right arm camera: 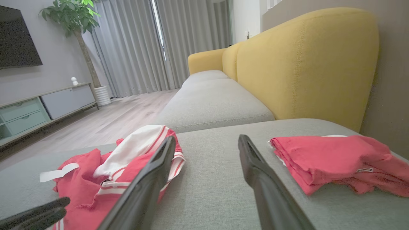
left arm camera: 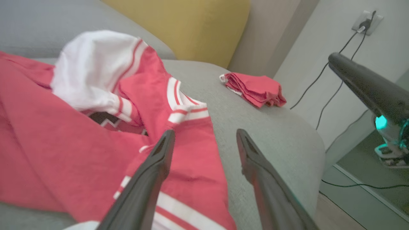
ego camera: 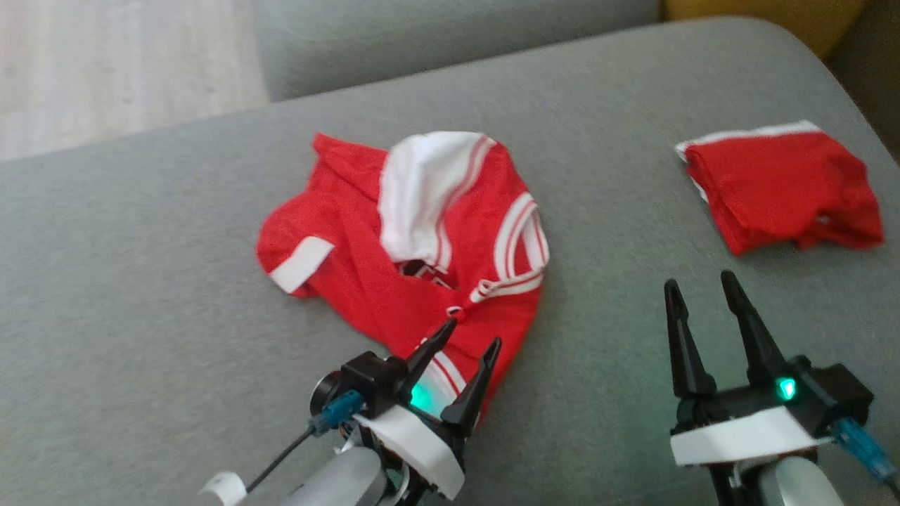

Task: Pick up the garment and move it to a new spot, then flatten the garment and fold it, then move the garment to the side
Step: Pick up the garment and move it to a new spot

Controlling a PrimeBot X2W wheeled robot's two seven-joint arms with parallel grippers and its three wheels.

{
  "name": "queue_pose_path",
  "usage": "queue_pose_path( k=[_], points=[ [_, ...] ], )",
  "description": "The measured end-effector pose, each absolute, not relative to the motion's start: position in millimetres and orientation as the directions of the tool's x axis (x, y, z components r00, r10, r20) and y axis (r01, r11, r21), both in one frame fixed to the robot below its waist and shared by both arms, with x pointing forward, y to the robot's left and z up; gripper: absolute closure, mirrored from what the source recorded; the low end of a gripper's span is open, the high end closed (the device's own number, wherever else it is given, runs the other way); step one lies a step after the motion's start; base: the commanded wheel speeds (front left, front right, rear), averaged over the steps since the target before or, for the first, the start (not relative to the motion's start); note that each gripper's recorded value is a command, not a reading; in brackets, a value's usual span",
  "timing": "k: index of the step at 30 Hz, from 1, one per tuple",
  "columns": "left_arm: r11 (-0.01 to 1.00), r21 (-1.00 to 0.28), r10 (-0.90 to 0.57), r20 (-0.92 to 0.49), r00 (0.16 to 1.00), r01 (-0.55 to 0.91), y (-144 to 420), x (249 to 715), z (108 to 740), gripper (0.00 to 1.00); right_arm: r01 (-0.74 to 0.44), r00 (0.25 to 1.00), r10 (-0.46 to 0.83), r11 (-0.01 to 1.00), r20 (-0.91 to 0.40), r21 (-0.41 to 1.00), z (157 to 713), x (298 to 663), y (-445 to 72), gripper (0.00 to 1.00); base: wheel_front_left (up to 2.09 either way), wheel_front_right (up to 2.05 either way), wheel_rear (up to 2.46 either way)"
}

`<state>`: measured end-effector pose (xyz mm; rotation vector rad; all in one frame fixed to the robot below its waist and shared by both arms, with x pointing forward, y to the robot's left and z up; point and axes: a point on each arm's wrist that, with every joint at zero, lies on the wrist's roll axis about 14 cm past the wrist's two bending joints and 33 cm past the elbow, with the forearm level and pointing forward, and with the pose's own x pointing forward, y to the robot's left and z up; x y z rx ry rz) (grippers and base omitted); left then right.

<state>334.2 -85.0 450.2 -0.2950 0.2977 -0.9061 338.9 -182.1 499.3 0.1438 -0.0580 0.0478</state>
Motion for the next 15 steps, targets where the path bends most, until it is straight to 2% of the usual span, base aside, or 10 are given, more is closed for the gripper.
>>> queue_pose_path(
  k=[2, 6, 7, 10, 15],
  points=[
    [0.621, -0.332, -0.771, -0.093, 0.630, 0.710, -76.0, 340.5, 462.4, 0.00, -0.066, 0.996, 0.058, 0.987, 0.063, 0.145, 499.2, 336.8, -177.6, 0.00, 0.00, 0.00, 0.00],
    [0.750, -0.262, -0.625, 0.020, 0.780, 0.608, -33.7, 364.4, 502.7, 0.00, -0.092, 0.995, 0.085, 0.984, 0.053, 0.151, 495.0, 332.6, -169.4, 0.00, 0.00, 0.00, 0.00],
    [0.750, -0.262, -0.625, 0.020, 0.780, 0.608, -33.7, 364.4, 502.7, 0.00, -0.092, 0.995, 0.085, 0.984, 0.053, 0.151, 495.0, 332.6, -169.4, 0.00, 0.00, 0.00, 0.00],
    [0.834, -0.254, -0.482, 0.098, 0.871, 0.490, 12.9, 370.2, 525.8, 0.00, -0.111, 0.993, 0.103, 0.982, 0.062, 0.151, 497.4, 335.8, -164.4, 0.00, 0.00, 0.00, 0.00],
    [0.933, -0.247, -0.253, 0.067, 0.965, 0.262, 89.0, 343.8, 508.4, 0.00, -0.130, 0.989, 0.118, 0.980, 0.089, 0.149, 505.6, 341.6, -158.2, 0.00, 0.00, 0.00, 0.00]
  ],
)
